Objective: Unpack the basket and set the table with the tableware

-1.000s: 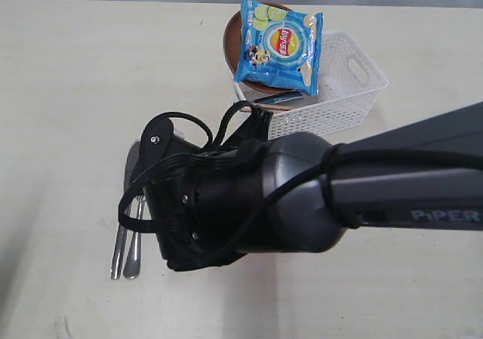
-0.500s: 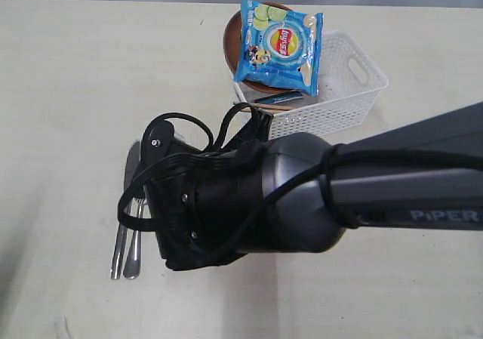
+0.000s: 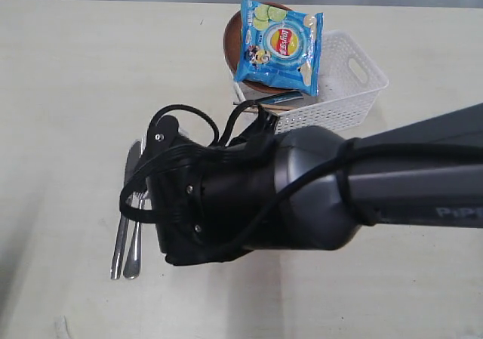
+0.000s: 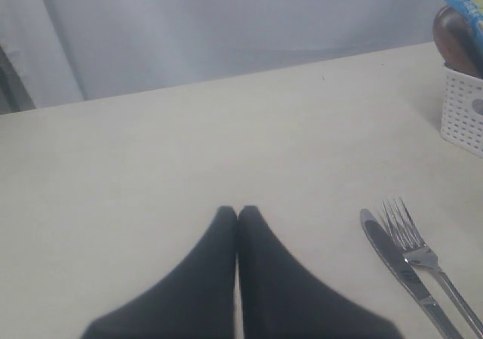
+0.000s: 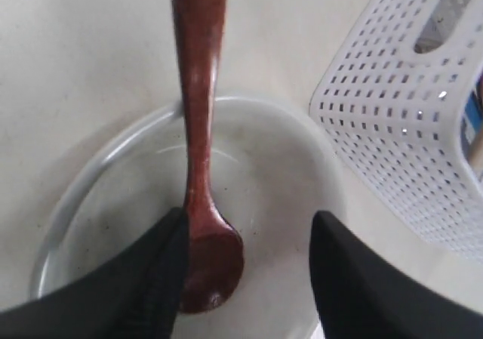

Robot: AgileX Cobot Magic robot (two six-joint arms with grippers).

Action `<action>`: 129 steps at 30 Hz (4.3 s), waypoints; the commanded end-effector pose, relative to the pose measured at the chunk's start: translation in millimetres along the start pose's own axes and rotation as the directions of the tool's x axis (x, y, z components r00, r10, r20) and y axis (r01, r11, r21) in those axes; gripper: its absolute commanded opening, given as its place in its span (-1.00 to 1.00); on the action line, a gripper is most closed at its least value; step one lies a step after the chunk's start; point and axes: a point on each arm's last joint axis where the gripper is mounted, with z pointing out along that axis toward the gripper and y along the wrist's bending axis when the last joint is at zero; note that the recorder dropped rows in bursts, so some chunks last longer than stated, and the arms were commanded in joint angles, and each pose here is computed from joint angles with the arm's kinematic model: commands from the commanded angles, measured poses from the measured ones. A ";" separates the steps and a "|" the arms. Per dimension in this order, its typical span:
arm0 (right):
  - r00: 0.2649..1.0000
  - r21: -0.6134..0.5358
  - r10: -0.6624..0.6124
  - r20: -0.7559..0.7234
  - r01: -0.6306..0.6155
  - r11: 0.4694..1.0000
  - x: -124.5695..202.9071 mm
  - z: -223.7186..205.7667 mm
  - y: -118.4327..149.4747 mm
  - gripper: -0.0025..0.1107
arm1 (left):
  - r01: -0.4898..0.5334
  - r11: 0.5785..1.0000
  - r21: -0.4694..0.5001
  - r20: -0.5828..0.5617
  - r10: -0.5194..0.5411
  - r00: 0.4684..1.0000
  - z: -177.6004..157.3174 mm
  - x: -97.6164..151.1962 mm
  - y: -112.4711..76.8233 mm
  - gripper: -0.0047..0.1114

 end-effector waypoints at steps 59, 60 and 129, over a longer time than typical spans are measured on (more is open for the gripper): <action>0.701 -0.410 0.501 -0.507 -0.708 0.575 49.1 71.7 -109.9 -0.26 | 0.009 1.000 0.000 0.002 -0.009 1.000 0.0 0.5 -0.2 -0.92; 0.700 -0.409 0.500 -0.509 -0.708 0.575 49.0 73.9 -108.8 -0.26 | 0.009 1.000 0.000 0.002 -0.009 1.000 0.0 0.5 -0.2 -0.92; 0.988 -0.215 -0.126 0.093 0.143 0.966 -23.1 8.3 -109.5 -0.16 | 0.009 1.000 0.000 0.002 -0.009 1.000 0.0 0.5 -0.2 -0.92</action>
